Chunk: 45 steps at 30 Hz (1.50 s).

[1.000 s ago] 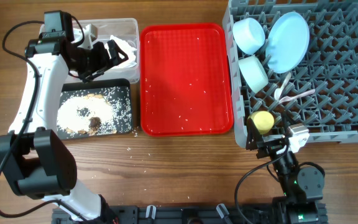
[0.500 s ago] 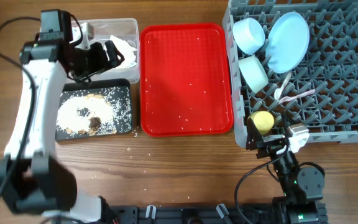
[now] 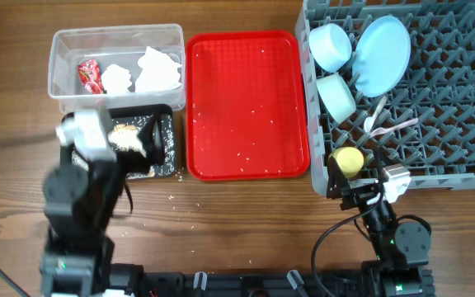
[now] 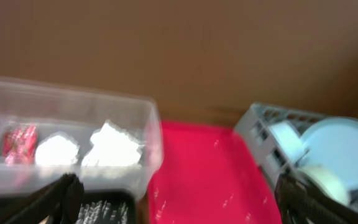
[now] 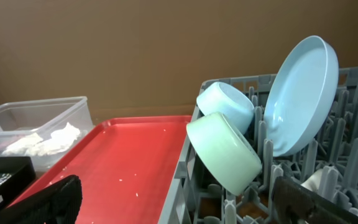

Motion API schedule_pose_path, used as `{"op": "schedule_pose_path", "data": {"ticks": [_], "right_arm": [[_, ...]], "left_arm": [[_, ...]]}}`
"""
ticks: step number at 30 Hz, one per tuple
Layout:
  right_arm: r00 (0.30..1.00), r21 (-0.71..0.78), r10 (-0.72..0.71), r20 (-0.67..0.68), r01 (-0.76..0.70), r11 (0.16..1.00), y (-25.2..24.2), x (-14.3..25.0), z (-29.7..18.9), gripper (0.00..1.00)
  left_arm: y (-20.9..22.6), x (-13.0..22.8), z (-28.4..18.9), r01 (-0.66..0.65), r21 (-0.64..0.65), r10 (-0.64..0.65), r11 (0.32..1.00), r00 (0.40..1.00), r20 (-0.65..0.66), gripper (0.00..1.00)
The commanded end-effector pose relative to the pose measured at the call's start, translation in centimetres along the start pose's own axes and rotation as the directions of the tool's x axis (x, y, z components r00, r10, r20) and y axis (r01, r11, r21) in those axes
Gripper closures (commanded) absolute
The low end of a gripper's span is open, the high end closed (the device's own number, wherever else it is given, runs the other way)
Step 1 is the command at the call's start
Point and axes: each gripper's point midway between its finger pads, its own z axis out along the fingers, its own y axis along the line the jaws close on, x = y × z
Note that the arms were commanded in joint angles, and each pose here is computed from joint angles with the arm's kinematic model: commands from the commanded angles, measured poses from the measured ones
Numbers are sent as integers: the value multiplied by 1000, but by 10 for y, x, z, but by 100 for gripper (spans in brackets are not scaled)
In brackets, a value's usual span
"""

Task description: Sort waste into correct bins and load items into the dishwasher rack

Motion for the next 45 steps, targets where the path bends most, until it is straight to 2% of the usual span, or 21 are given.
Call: {"op": "schedule_pose_path", "data": {"ticks": [1,7,10,16,45], "right_arm": [[1000,14,-19,14,19,1000,-2,-3,0,0],[1000,14,-20,14,19,1000,-2,-3,0,0],[1000,14,-20,14,19,1000,-2,-3,0,0],[1000,14,-19,14,19,1000,-2,-3,0,0],[1000,14,-19,14,19,1000,-2,-3,0,0]], "left_arm": [[21,39,-12,24,-25,-22,999,997,69,0],[48,78,-16,26,-56,-16,998,986,166,0],[54,84,-17,27,-71,-13,997,982,188,0],[61,109,-13,33,-76,-22,997,990,143,0],[60,108,-13,31,-69,-21,997,989,145,0]]}}
